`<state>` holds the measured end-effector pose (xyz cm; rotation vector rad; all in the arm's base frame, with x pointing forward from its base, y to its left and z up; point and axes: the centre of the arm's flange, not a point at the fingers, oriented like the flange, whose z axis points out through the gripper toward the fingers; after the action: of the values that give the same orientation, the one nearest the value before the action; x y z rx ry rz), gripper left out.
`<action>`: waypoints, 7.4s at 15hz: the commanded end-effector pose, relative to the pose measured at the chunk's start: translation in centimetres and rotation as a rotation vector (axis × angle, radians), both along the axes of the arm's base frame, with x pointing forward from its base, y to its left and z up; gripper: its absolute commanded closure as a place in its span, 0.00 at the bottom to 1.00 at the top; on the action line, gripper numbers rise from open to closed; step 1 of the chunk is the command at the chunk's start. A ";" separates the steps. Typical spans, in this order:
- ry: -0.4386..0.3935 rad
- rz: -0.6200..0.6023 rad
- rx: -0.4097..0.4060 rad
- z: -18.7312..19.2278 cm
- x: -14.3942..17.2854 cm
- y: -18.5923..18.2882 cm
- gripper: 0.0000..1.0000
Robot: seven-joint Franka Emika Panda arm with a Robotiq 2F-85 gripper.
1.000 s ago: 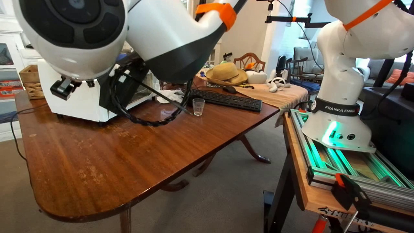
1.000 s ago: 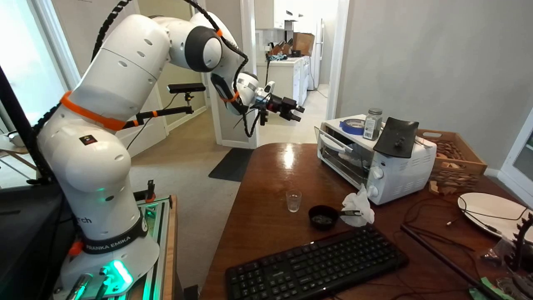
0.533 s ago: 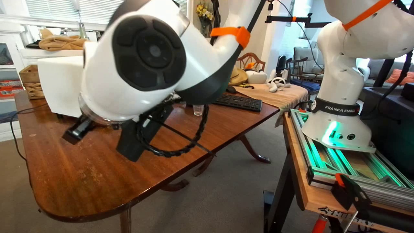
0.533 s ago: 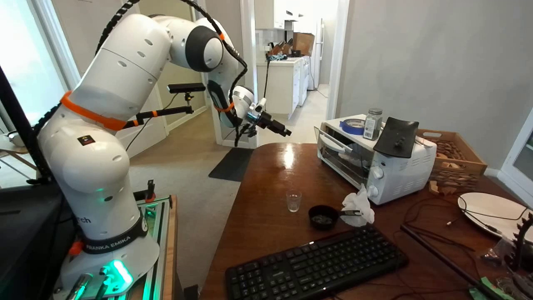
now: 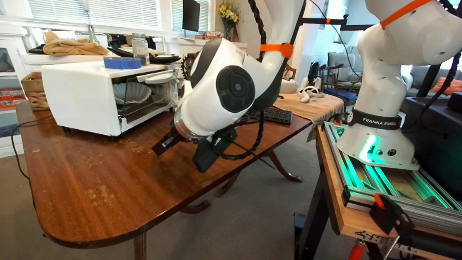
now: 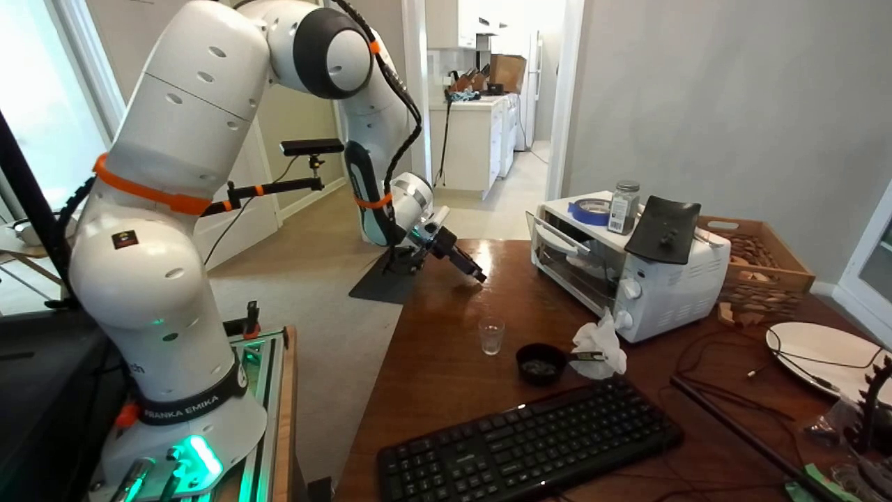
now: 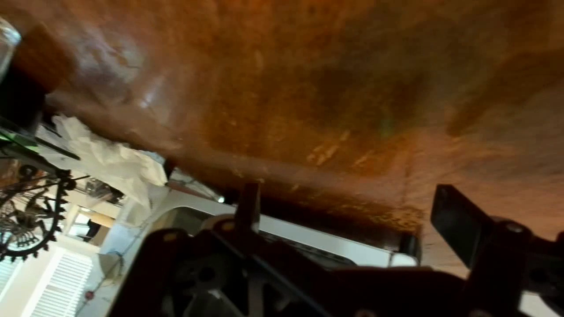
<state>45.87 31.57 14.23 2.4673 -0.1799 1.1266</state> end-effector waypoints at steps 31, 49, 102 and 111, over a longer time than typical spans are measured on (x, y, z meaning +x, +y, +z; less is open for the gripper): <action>-0.282 -0.151 -0.001 8.8 4.9 -15.5 0.00; -0.350 -0.165 0.044 11.1 4.8 -12.9 0.00; -0.124 0.095 0.432 11.6 10.8 -22.5 0.00; 0.008 0.197 0.522 12.6 1.9 -19.4 0.00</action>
<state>47.69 12.16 26.81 3.0026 -0.2595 1.2776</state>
